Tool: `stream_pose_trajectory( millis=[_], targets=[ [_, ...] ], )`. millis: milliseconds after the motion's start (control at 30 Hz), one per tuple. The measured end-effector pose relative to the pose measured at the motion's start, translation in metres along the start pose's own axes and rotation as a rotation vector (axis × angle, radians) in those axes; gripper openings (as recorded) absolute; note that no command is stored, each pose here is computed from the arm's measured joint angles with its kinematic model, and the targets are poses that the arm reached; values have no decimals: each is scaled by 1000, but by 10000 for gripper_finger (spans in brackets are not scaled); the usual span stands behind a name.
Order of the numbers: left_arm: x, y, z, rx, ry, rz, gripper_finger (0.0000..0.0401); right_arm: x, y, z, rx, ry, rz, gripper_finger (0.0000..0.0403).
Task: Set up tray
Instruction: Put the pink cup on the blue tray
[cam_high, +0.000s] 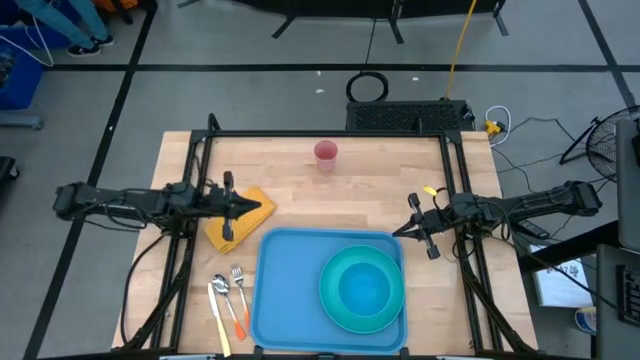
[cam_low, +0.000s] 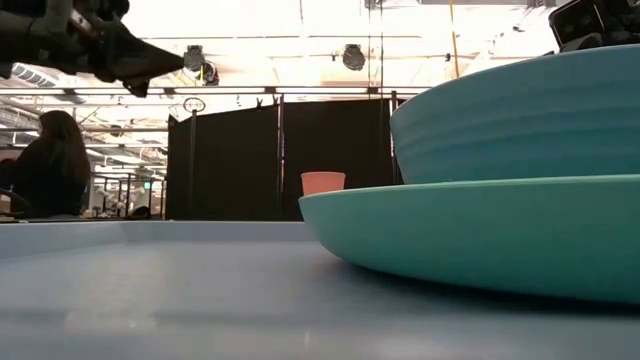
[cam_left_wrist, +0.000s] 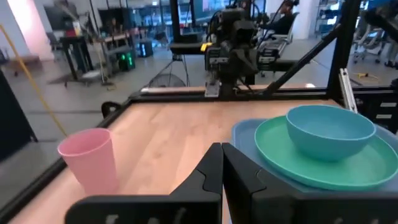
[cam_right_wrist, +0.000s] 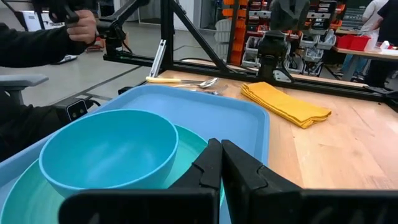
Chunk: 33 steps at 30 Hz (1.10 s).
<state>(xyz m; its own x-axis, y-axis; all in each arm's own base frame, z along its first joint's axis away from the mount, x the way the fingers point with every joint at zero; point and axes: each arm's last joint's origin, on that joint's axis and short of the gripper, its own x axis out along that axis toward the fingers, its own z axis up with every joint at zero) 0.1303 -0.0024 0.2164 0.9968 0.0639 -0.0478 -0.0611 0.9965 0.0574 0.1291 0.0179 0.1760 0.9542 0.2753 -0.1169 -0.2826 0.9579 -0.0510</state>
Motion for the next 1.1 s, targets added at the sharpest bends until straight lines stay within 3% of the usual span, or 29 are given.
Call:
stream_pose_trajectory(
  millis=[367,567,767,900,1100],
  targets=[
    [-17,1,-18,-6,-70,30,1,0,0,0,48,1,-8,0],
    [-16,2,-35,-83,-14,115,17,0,-4,0,87,5,-145,0],
    [-15,3,-41,-75,6,151,31,-1,-12,3,171,-38,-356,0],
    [-15,3,-39,-67,-20,156,32,6,-22,25,252,-7,-400,0],
    [-16,3,-32,-46,-86,160,32,29,-60,68,340,186,-550,0]
  ],
)
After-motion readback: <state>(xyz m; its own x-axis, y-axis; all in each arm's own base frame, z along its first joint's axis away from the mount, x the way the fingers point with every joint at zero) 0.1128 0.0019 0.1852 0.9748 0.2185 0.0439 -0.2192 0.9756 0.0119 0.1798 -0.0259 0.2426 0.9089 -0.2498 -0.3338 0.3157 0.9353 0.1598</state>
